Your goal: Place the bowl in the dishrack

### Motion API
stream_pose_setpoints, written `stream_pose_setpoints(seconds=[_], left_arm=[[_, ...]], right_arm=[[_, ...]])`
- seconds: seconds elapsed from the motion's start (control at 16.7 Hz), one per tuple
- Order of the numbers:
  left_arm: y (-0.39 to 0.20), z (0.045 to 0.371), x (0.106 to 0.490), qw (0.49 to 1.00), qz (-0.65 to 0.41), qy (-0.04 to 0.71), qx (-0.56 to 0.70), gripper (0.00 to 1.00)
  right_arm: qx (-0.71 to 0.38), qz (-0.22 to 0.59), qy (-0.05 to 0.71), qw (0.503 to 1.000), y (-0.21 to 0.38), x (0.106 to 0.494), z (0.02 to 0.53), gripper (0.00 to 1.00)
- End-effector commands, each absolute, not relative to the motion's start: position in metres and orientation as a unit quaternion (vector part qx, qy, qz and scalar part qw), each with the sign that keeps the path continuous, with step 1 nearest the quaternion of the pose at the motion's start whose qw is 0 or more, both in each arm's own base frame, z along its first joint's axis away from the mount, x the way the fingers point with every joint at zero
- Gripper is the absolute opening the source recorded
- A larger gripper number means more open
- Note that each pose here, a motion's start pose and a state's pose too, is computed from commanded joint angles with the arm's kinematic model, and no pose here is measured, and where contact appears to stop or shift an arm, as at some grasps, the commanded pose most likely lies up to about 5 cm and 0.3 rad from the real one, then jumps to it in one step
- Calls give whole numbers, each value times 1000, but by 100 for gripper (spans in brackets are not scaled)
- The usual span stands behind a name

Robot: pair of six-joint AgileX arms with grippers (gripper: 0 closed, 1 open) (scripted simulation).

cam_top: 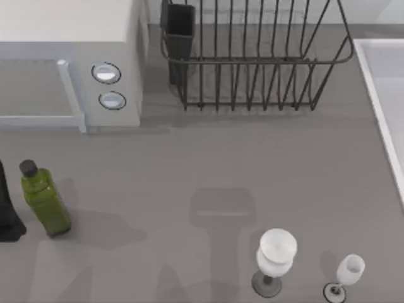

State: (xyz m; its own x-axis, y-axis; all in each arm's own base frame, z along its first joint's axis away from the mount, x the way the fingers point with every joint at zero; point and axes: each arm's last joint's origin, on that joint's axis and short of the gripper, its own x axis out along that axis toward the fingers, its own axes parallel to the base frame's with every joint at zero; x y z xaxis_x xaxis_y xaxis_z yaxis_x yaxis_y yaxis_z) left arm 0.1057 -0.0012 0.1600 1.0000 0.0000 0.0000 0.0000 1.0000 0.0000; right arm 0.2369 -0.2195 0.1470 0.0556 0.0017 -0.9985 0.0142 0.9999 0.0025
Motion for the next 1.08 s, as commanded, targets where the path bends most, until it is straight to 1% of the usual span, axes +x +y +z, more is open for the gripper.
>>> stream_pose_setpoints(seconds=[0.12, 0.3, 0.48, 0.66, 0.78, 1.08], left_arm=[[-1, 160, 106, 1000, 0, 0, 0, 100], [-1, 160, 106, 1000, 0, 0, 0, 100], [-1, 160, 106, 1000, 0, 0, 0, 100], [-1, 160, 106, 1000, 0, 0, 0, 100], [-1, 160, 106, 1000, 0, 0, 0, 100], [-1, 160, 106, 1000, 0, 0, 0, 100]], right_arm=[[4, -4, 686, 727, -226, 243, 171, 0], [9, 1, 693, 721, -230, 247, 221, 0], [14, 6, 698, 716, -226, 243, 275, 0], [8, -1, 691, 723, -218, 236, 317, 0], [5, -4, 687, 726, -213, 232, 330, 0], [6, -3, 688, 726, -213, 233, 330, 0]])
